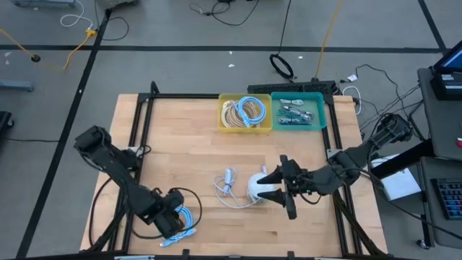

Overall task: Pick & Place USB Port
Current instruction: Put the blue HDMI cable into the yellow bin

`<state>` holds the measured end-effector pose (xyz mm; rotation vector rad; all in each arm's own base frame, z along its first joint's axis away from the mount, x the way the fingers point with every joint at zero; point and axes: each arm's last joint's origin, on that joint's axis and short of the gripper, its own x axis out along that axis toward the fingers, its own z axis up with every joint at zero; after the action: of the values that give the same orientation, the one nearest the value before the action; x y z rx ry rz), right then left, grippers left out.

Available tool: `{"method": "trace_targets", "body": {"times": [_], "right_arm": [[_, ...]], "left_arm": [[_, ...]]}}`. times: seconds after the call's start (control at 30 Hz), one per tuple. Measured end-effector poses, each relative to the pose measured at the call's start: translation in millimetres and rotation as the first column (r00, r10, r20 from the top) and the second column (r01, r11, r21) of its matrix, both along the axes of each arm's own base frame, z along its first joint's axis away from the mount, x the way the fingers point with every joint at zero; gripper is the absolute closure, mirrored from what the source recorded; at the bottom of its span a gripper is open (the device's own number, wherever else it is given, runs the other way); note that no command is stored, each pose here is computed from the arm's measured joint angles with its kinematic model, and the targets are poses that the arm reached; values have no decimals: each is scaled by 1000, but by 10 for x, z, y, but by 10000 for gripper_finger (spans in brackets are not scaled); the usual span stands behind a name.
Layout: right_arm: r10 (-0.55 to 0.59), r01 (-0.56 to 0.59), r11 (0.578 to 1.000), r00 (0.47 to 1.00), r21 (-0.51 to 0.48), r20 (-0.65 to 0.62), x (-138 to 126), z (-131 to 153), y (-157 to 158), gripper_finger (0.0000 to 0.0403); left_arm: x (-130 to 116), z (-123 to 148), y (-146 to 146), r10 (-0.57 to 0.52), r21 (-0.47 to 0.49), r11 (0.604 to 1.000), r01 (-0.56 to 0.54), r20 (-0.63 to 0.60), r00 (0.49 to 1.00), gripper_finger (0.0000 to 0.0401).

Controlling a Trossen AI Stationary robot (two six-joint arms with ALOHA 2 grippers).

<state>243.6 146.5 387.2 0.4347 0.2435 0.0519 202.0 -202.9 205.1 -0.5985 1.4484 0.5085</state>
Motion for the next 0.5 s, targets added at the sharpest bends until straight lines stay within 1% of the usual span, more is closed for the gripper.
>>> {"method": "trace_targets", "body": {"times": [0.07, 0.13, 0.2, 0.27, 0.4, 0.47, 0.5], "right_arm": [[6, -6, 1000, 1000, 3, 4, -9, 4, 16, 213], [15, -15, 1000, 1000, 5, 6, -23, 6, 40, 213], [25, -25, 1000, 1000, 11, 5, -39, 6, 67, 213], [36, -36, 999, 999, 14, 4, -57, 6, 94, 213], [51, -51, 998, 999, 28, 3, -85, 6, 136, 213], [60, -60, 998, 998, 30, 3, -102, 6, 160, 213], [66, -66, 997, 998, 30, 3, -109, 5, 173, 213]], "left_arm": [[23, -87, -12, -2, 7, 1000, 2, -47, 999, 213], [44, -171, -22, -11, 14, 1000, 12, -92, 996, 179], [56, -269, -39, -24, 31, 999, 28, -137, 990, 155], [73, -382, -57, -38, 59, 997, 48, -170, 985, 141], [104, -596, -85, -62, 84, 993, 84, -237, 969, 141], [120, -692, -81, -61, 77, 993, 85, -274, 960, 154], [129, -739, -77, -55, 69, 995, 78, -290, 955, 167]]}}
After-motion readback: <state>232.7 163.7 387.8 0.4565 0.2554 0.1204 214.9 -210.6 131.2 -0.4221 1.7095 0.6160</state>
